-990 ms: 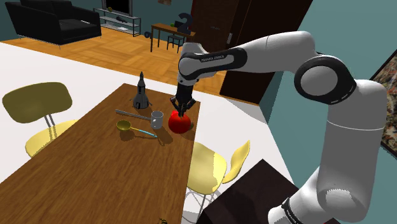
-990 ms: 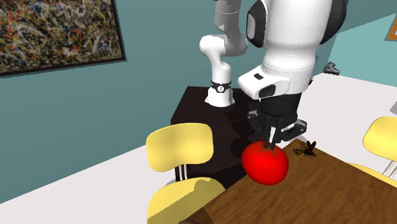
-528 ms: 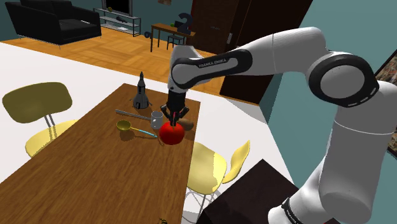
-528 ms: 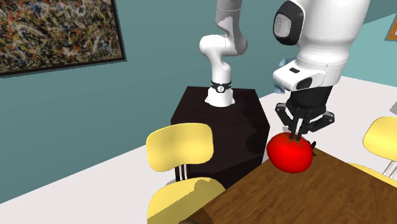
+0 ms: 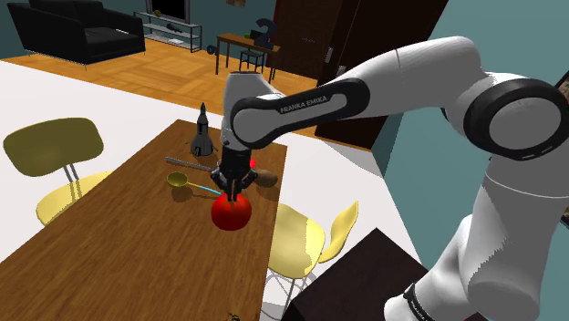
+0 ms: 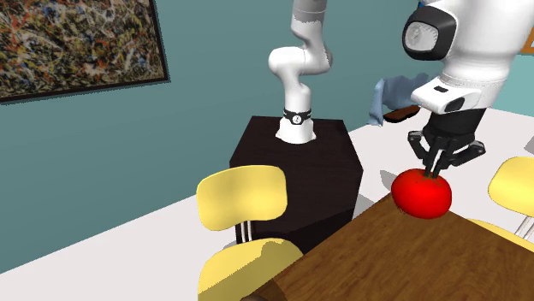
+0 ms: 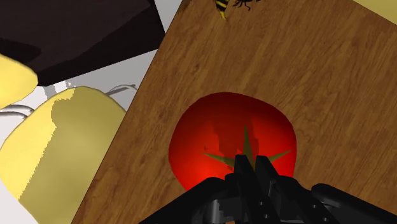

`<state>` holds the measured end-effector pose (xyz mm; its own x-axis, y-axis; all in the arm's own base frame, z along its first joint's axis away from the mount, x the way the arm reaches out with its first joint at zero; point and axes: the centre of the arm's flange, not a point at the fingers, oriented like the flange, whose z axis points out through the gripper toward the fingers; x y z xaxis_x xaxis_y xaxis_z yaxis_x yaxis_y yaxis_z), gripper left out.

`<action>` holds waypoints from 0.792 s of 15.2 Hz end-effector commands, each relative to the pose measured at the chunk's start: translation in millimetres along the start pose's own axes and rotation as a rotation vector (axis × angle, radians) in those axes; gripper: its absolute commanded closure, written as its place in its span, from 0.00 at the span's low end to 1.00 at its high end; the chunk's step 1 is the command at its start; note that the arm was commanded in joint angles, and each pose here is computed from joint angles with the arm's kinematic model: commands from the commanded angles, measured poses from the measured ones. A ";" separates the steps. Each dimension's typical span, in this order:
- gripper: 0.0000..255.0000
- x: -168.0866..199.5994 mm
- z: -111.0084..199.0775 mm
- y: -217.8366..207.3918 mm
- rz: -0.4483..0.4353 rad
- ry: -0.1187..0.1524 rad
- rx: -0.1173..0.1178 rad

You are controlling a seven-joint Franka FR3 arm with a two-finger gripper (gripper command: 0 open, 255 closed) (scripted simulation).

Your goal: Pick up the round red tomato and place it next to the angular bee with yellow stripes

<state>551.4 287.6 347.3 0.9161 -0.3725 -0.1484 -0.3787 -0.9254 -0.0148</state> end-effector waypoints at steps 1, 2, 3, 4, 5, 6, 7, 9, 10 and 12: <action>1.00 -22.0 0.5 -19.2 0.001 0.000 0.000; 1.00 -32.2 2.1 -27.3 0.001 0.000 0.000; 1.00 -42.5 3.7 -35.5 0.001 0.000 0.000; 1.00 -52.8 5.3 -43.6 0.001 0.000 0.000; 1.00 -67.3 7.6 -55.1 0.001 0.000 0.000; 1.00 -66.5 12.8 -55.0 0.001 0.000 0.000; 1.00 -65.7 18.0 -54.9 0.001 0.000 0.000; 1.00 -64.2 28.4 -54.7 0.001 0.000 0.000; 1.00 -63.4 33.7 -54.7 0.001 0.000 0.000; 1.00 -61.8 44.1 -54.5 0.001 0.000 0.000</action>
<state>509.4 364.0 318.6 0.9157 -0.3734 -0.1485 -0.3796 -0.9251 -0.0143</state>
